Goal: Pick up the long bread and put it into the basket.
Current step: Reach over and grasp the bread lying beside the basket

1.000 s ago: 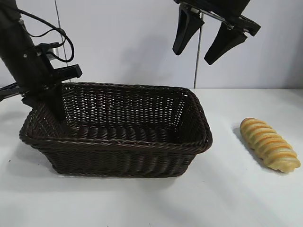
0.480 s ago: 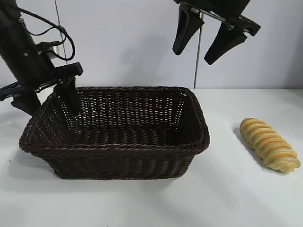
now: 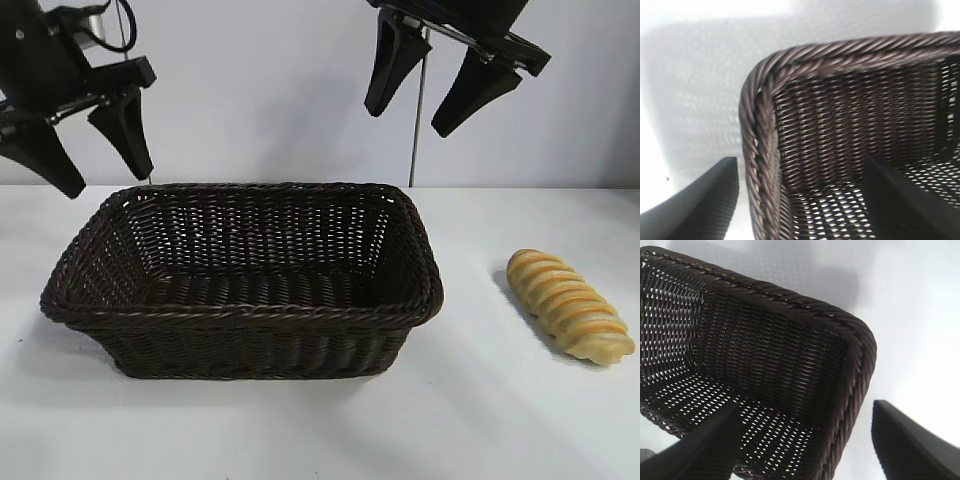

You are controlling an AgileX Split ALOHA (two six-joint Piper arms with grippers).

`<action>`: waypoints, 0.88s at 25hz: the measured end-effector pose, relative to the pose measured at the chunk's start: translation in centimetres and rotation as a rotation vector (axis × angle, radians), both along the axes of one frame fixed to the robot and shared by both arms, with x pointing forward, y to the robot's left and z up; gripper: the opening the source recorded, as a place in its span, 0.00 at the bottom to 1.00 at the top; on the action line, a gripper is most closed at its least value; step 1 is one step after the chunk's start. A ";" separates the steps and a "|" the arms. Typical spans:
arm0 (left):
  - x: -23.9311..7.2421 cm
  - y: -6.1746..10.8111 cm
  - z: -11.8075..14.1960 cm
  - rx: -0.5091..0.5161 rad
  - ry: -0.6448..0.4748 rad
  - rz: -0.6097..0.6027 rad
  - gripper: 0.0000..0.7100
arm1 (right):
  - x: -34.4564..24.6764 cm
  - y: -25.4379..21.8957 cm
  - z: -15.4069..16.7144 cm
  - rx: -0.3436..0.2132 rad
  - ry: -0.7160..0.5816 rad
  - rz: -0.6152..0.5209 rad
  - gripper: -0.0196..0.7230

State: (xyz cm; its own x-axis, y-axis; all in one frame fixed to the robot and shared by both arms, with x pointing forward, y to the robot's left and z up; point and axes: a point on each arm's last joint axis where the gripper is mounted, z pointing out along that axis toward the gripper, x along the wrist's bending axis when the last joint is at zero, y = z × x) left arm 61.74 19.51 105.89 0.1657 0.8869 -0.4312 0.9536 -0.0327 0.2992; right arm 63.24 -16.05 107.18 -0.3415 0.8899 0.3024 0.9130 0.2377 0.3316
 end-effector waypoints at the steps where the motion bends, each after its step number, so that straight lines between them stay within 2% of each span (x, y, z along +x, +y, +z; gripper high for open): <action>1: 0.0 -0.1 0.3 -0.023 -0.005 0.007 0.72 | 0.0 0.0 0.0 0.000 0.000 0.000 0.74; 7: -0.1 -0.8 -1.1 -0.136 0.012 0.082 0.72 | 0.0 0.0 0.0 0.000 0.000 0.000 0.74; 11: -0.4 -0.7 -2.1 -0.141 0.041 0.095 0.72 | 0.0 0.0 0.0 0.000 0.000 0.000 0.74; 22: -0.4 -0.8 -2.0 -0.147 0.040 0.097 0.72 | 0.0 0.0 0.0 0.000 0.000 0.000 0.74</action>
